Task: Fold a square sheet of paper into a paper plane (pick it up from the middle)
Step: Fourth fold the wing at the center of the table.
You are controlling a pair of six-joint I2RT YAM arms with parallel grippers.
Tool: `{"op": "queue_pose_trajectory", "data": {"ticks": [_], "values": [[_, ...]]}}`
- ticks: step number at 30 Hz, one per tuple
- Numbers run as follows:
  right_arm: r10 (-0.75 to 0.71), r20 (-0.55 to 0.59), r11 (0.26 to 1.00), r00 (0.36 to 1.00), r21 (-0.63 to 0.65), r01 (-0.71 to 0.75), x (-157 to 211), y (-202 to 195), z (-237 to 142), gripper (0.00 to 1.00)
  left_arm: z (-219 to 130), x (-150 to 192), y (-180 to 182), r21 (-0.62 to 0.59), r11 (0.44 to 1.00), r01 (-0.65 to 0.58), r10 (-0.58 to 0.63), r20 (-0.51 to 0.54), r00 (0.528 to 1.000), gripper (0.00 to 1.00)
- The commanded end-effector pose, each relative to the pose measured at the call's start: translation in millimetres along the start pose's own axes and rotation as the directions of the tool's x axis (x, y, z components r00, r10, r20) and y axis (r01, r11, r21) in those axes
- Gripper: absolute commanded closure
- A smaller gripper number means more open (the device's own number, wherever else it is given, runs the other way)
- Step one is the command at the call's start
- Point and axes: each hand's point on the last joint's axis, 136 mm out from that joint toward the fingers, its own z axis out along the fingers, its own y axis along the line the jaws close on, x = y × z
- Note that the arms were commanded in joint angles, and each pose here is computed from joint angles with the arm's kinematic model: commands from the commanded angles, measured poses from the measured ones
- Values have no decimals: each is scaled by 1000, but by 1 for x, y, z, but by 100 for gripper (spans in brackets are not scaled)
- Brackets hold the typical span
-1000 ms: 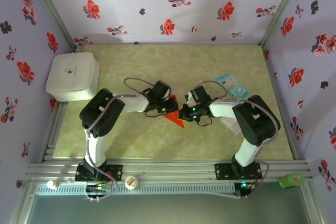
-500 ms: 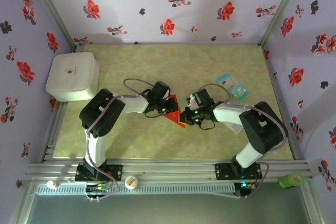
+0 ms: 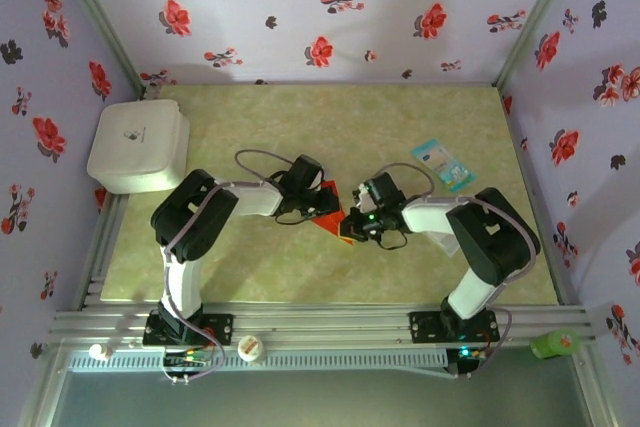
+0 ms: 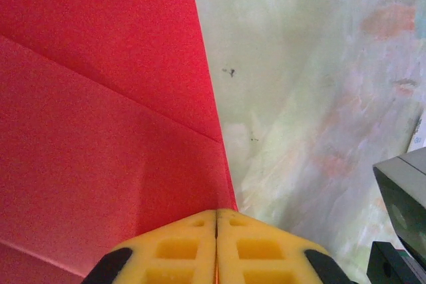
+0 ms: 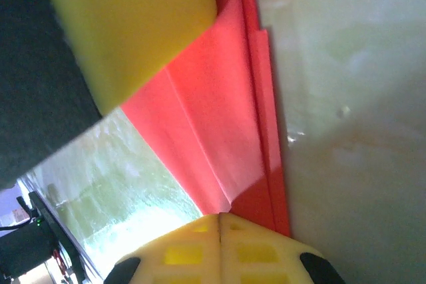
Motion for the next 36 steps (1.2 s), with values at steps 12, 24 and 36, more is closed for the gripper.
{"op": "queue_pose_trajectory", "data": {"ticks": [12,24,36], "values": [[116,-102,991,988,83,-108,60,-46,-14,97,2,23,77,-217,974,71,-82,-44,996,91],[82,28,995,996,-67,-80,-3,24,-39,95,3,20,69,-188,980,69,-77,-37,996,91],[107,-17,992,994,-67,-108,-20,31,-1,95,2,19,68,-186,980,69,-77,-38,996,91]]}}
